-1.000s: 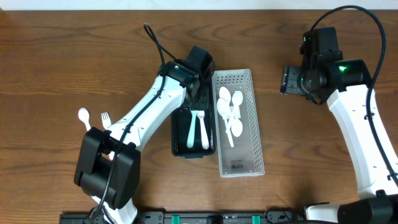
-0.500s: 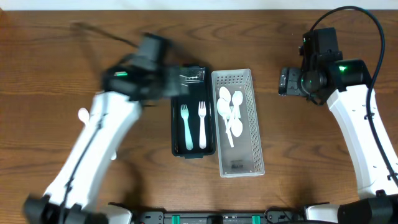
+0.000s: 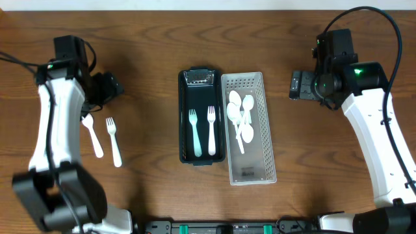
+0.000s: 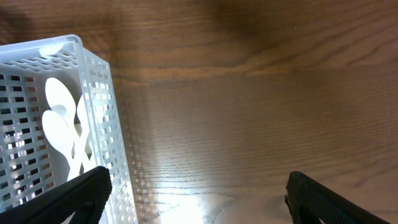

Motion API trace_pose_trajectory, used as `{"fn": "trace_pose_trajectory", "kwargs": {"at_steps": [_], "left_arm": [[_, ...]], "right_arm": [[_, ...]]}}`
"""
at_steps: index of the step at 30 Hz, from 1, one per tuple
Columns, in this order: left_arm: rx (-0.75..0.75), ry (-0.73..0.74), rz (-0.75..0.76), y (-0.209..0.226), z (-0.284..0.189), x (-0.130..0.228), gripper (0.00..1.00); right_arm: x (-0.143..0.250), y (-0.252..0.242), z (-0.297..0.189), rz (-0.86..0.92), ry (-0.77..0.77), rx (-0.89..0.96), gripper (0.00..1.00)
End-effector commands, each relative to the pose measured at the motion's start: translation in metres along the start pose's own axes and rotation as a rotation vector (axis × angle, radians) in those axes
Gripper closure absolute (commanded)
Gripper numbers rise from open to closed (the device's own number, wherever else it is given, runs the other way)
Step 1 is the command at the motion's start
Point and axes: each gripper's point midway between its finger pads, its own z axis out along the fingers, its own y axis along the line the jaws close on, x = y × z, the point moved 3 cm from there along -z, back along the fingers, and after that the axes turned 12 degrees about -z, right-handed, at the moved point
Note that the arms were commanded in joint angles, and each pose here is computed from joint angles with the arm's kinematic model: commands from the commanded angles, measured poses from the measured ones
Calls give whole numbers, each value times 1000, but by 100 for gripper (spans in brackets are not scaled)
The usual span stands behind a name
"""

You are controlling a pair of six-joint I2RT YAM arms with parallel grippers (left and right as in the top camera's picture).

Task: Pack container
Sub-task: 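Move left gripper back to the white fork and grasp it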

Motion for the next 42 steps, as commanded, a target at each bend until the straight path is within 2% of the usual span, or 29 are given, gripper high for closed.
{"fn": "trace_pose_trajectory", "kwargs": {"at_steps": [1, 11, 21, 27, 29, 38, 42], "left_arm": [[-84, 93, 4, 12, 39, 5, 2], [-218, 292, 40, 35, 100, 27, 2], [-291, 408, 43, 62, 120, 69, 2], [-302, 434, 66, 70, 126, 81, 0], [-296, 435, 87, 70, 127, 80, 6], [-295, 436, 91, 70, 127, 80, 45], [-295, 436, 92, 70, 127, 80, 56]], "right_arm": [[1, -4, 2, -1, 6, 16, 6], [2, -4, 2, -2, 9, 17, 6], [1, -4, 2, -1, 5, 17, 6], [1, -4, 2, -1, 7, 16, 7], [1, -4, 2, -1, 7, 16, 7], [2, -4, 2, -2, 9, 17, 7], [2, -4, 2, -2, 9, 17, 7]]}}
